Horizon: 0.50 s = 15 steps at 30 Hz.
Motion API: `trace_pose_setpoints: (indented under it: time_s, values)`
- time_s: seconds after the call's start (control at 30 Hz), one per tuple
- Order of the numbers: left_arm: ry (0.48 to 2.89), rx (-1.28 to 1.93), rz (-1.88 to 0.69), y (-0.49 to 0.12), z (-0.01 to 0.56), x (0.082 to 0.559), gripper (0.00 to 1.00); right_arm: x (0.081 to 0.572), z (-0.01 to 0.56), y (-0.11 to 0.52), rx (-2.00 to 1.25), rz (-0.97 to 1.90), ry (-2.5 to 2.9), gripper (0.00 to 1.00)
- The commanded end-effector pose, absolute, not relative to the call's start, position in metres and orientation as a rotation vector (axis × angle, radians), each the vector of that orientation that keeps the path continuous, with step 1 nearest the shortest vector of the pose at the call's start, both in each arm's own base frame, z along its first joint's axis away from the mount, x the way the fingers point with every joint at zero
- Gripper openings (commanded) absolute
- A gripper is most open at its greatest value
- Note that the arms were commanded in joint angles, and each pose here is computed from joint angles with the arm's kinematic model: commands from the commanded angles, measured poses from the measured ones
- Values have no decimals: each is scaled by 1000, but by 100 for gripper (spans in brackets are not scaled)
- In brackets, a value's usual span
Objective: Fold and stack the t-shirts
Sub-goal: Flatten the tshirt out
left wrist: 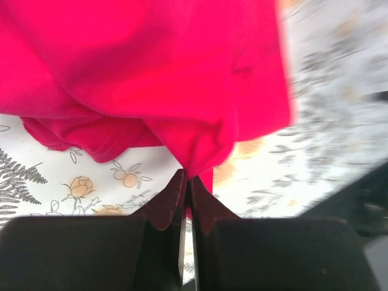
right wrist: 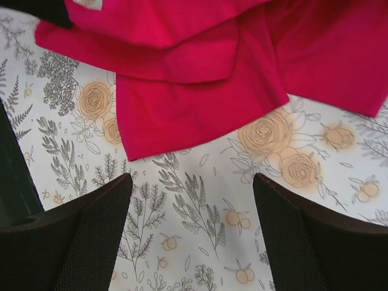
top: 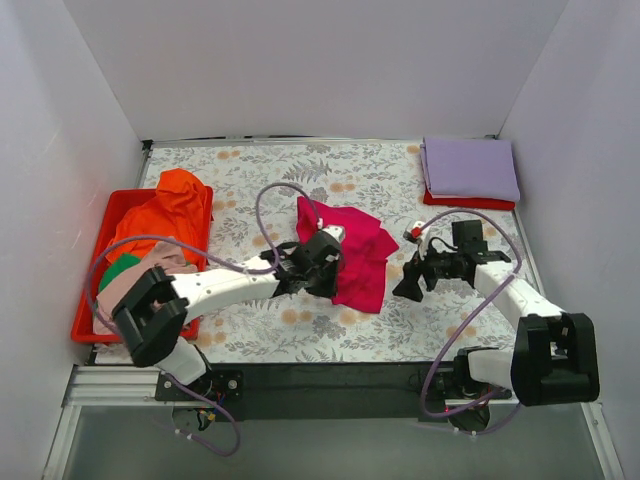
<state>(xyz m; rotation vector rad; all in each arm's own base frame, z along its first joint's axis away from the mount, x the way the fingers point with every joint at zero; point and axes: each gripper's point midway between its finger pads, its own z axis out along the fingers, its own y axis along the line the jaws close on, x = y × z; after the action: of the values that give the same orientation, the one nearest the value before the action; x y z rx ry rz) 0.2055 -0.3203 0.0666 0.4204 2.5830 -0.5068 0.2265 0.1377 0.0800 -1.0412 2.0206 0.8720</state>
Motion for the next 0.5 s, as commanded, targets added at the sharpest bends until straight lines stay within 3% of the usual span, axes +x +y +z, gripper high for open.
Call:
trace_pose_setpoints:
  time_s: [0.0, 0.2, 0.47]
  values:
    - [2433, 201, -738, -309, 127, 230, 0, 245, 90, 150, -1127, 798, 2021, 84]
    - [2156, -131, -1139, -244, 209, 272, 0, 250, 78, 162, -1292, 728, 2003, 82]
    - [2182, -124, -1254, -233, 215, 293, 0, 287, 86, 171, -1390, 619, 1912, 83]
